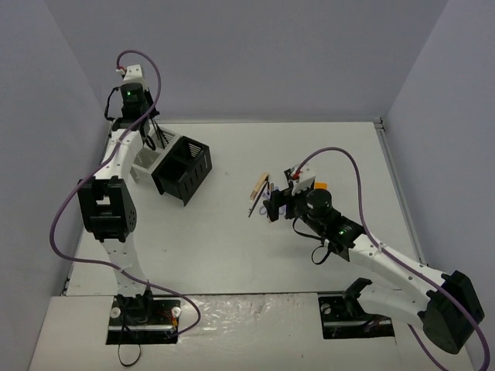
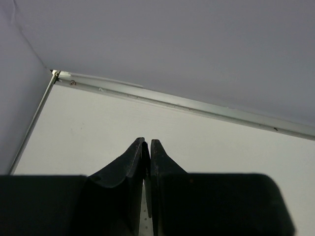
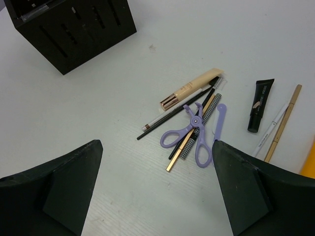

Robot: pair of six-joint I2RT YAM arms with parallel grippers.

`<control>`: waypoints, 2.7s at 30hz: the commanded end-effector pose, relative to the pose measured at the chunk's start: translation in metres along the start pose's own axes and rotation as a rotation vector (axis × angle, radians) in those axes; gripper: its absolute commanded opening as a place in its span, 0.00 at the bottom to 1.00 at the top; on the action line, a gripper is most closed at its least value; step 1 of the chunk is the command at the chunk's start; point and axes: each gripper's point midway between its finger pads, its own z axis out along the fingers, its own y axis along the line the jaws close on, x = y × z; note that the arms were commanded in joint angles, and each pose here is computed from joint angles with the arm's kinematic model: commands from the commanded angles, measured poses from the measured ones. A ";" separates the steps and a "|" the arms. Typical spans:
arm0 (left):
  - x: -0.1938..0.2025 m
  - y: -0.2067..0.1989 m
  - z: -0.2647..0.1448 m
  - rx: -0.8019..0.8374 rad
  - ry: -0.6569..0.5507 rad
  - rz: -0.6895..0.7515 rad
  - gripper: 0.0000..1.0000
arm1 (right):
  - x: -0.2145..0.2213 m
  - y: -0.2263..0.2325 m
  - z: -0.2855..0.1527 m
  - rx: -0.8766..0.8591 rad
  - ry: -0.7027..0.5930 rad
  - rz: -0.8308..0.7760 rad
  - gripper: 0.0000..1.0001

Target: Organize the makeup

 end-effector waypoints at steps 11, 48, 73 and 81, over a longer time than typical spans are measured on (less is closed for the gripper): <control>-0.046 -0.003 -0.024 0.020 -0.112 -0.034 0.72 | -0.030 -0.013 0.000 0.095 -0.050 0.019 0.88; 0.078 0.010 -0.256 0.121 0.263 -0.075 0.97 | 0.122 0.019 0.115 0.476 0.440 0.158 0.49; 0.077 0.008 -0.257 0.137 0.263 -0.091 0.97 | 0.149 -0.015 0.081 0.576 0.512 0.158 0.17; 0.078 0.008 -0.257 0.137 0.265 -0.094 0.97 | 0.156 -0.023 0.089 0.613 0.518 0.215 0.18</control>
